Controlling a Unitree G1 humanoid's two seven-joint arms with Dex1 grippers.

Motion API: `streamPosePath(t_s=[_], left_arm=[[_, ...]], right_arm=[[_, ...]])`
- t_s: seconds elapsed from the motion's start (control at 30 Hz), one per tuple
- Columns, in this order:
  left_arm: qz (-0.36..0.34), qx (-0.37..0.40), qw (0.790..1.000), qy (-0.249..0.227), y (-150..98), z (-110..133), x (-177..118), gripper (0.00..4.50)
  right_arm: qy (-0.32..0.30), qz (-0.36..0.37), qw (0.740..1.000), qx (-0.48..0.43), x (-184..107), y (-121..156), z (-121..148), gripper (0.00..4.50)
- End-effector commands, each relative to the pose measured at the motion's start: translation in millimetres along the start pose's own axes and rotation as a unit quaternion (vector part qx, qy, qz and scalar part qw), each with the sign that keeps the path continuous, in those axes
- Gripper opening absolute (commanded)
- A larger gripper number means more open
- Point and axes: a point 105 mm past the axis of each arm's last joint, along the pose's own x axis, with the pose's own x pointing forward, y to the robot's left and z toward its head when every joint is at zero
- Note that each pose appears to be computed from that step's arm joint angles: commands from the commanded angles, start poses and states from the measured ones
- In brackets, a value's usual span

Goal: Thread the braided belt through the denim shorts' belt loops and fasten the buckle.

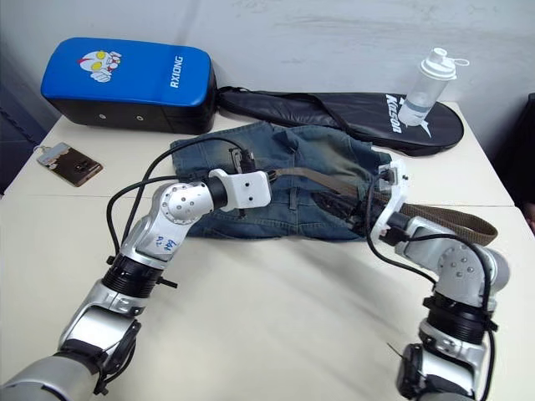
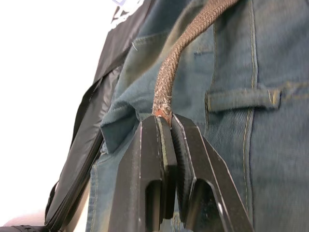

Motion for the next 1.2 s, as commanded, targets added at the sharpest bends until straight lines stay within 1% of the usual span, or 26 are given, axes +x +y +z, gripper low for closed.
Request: streamPosePath(t_s=[0.03, 0.13, 0.23, 0.33, 0.43, 0.5, 0.53, 0.57, 0.6, 0.63, 0.67, 0.73, 0.77, 0.83, 0.87, 0.9, 0.97, 1.0, 1.03, 1.07, 1.13, 1.17, 1.2], left_arm=[[0.035, 0.005, 0.998, -0.043, 10, 22, -1, 0.00], [0.031, 0.008, 0.998, -0.058, 3, 31, 4, 0.00], [0.018, 0.019, 0.997, -0.068, -5, 38, 8, 0.00], [0.012, 0.029, 0.997, -0.073, -8, 42, 10, 0.00], [0.009, 0.024, 0.997, -0.072, -11, 42, 11, 0.00], [0.008, 0.024, 0.997, -0.071, -12, 41, 12, 0.00], [0.010, 0.023, 0.997, -0.071, -12, 41, 12, 0.00], [0.012, 0.022, 0.997, -0.069, -11, 40, 12, 0.00], [0.013, 0.022, 0.997, -0.067, -11, 39, 12, 0.00], [0.014, 0.021, 0.998, -0.066, -10, 38, 12, 0.00], [0.014, 0.009, 0.998, -0.067, -10, 38, 11, 0.00], [0.021, -0.014, 0.997, -0.072, -8, 37, 9, 0.00], [0.026, -0.032, 0.996, -0.075, -6, 37, 7, 0.64], [0.034, -0.051, 0.995, -0.076, -1, 34, 3, 1.11], [0.041, -0.070, 0.994, -0.075, 2, 31, 0, 1.55], [0.046, -0.087, 0.992, -0.074, 5, 27, -3, 1.85], [0.048, -0.102, 0.991, -0.069, 8, 22, -7, 2.58], [0.050, -0.108, 0.991, -0.061, 10, 17, -11, 2.97], [0.052, -0.120, 0.990, -0.048, 12, 8, -17, 3.19], [0.054, -0.128, 0.989, -0.040, 14, 3, -21, 3.60], [0.054, -0.153, 0.986, -0.025, 14, -8, -30, 4.22], [0.057, -0.174, 0.983, -0.018, 14, -13, -34, 4.47], [0.057, -0.194, 0.979, -0.011, 13, -19, -38, 4.47]], right_arm=[[-0.061, 0.015, 0.996, 0.065, 11, 7, 9, 4.48], [-0.088, 0.034, 0.988, 0.123, 23, 12, 7, 4.48], [-0.108, 0.033, 0.981, 0.157, 31, 10, 9, 4.48], [-0.128, 0.021, 0.975, 0.181, 37, 5, 13, 4.48], [-0.134, 0.018, 0.972, 0.191, 43, 3, 17, 4.48], [-0.131, 0.012, 0.972, 0.193, 47, 2, 18, 3.98], [-0.131, 0.011, 0.972, 0.195, 49, 2, 18, 3.80], [-0.132, 0.011, 0.971, 0.197, 50, 2, 19, 3.15], [-0.134, 0.011, 0.971, 0.200, 50, 2, 19, 2.72], [-0.136, 0.010, 0.970, 0.203, 50, 2, 20, 2.42], [-0.135, 0.006, 0.970, 0.200, 49, 0, 19, 2.26], [-0.137, -0.001, 0.971, 0.198, 48, -2, 20, 1.24], [-0.138, -0.005, 0.972, 0.192, 47, -4, 21, 0.84], [-0.142, -0.011, 0.972, 0.187, 44, -7, 24, 0.10], [-0.146, -0.014, 0.972, 0.183, 42, -8, 27, 0.00], [-0.150, -0.016, 0.972, 0.179, 40, -10, 30, 0.00], [-0.152, -0.023, 0.974, 0.167, 37, -12, 33, 0.00], [-0.149, -0.035, 0.978, 0.144, 35, -15, 33, 0.00], [-0.142, -0.047, 0.981, 0.121, 34, -18, 33, 0.00], [-0.137, -0.055, 0.983, 0.105, 34, -20, 33, 0.00], [-0.126, -0.064, 0.986, 0.087, 35, -22, 29, 0.00], [-0.122, -0.067, 0.987, 0.083, 36, -24, 27, 0.00], [-0.117, -0.072, 0.987, 0.080, 38, -27, 24, 0.00]])
